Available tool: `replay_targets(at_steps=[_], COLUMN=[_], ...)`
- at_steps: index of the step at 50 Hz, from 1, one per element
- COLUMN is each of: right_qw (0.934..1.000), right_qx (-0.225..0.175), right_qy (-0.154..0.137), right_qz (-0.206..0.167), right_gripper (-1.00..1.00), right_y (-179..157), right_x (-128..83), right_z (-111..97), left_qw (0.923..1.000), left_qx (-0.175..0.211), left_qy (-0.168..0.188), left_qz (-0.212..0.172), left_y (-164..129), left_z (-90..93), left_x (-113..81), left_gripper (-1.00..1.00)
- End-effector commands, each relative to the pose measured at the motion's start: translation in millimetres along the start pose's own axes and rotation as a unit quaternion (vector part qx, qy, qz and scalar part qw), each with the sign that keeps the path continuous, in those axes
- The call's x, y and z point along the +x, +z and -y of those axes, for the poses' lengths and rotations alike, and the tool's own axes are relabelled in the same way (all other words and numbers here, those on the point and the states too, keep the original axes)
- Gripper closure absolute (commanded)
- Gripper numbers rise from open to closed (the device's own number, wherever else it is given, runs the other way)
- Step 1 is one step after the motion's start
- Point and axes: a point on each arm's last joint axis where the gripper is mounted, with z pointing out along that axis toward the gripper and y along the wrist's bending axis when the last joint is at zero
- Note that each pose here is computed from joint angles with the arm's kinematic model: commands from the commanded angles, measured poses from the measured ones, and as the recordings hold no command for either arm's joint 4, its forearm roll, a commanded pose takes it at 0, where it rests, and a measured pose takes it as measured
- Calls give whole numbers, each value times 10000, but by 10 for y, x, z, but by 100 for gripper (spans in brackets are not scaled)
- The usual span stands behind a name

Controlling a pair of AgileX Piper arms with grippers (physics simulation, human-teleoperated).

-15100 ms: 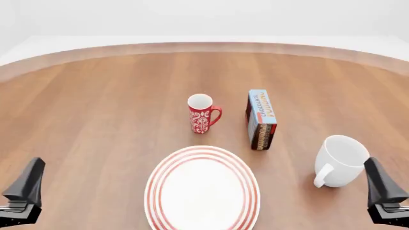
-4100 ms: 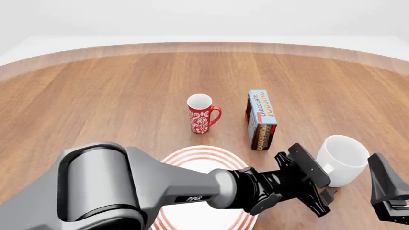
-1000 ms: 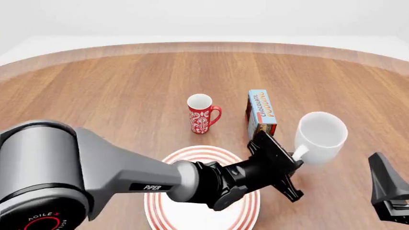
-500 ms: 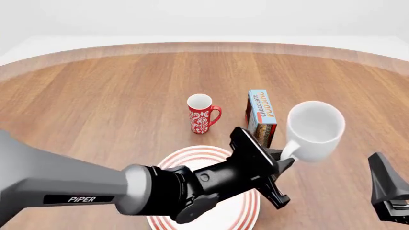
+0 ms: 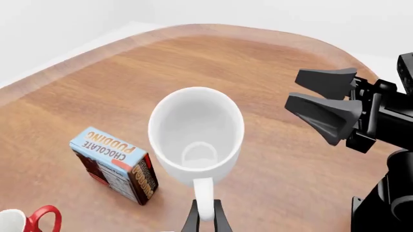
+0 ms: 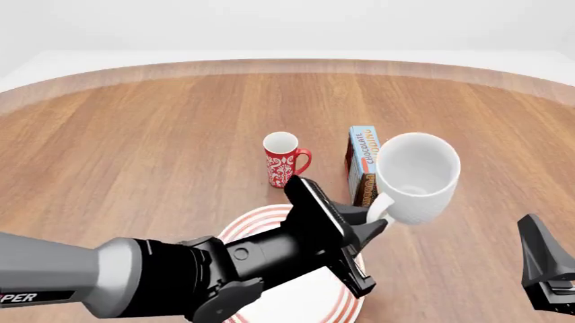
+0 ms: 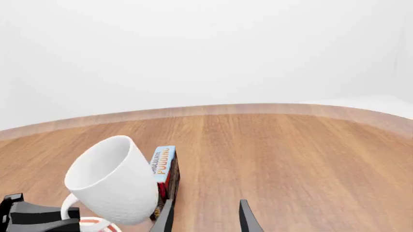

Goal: Pick up the white mug and put it on the plate, and put the chocolate pudding to the right of the plate.

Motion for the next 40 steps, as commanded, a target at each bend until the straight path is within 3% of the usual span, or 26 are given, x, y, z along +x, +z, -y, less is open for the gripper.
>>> replay_targets(at_steps=[1, 17, 28, 40], right_qw=[10000, 10000, 10000, 10000], right_qx=[3, -7, -5, -5], right_qy=[-3, -17, -8, -23], right_qz=[0, 2, 2, 3], right_gripper=[-100, -100, -100, -100], right_y=[0, 0, 0, 0], right_x=[-2, -7, -4, -2], right_z=[0, -1, -1, -1], left_qw=[9999, 9997, 9994, 9978], left_qx=[-63, -177, -325, -643], left_qy=[29, 88, 102, 105], left_qz=[78, 154, 12, 98], left_y=[-197, -553, -726, -1014], left_z=[-42, -103, -182, -329], left_x=[-51, -75, -20, -123], left_gripper=[100, 100, 100, 100])
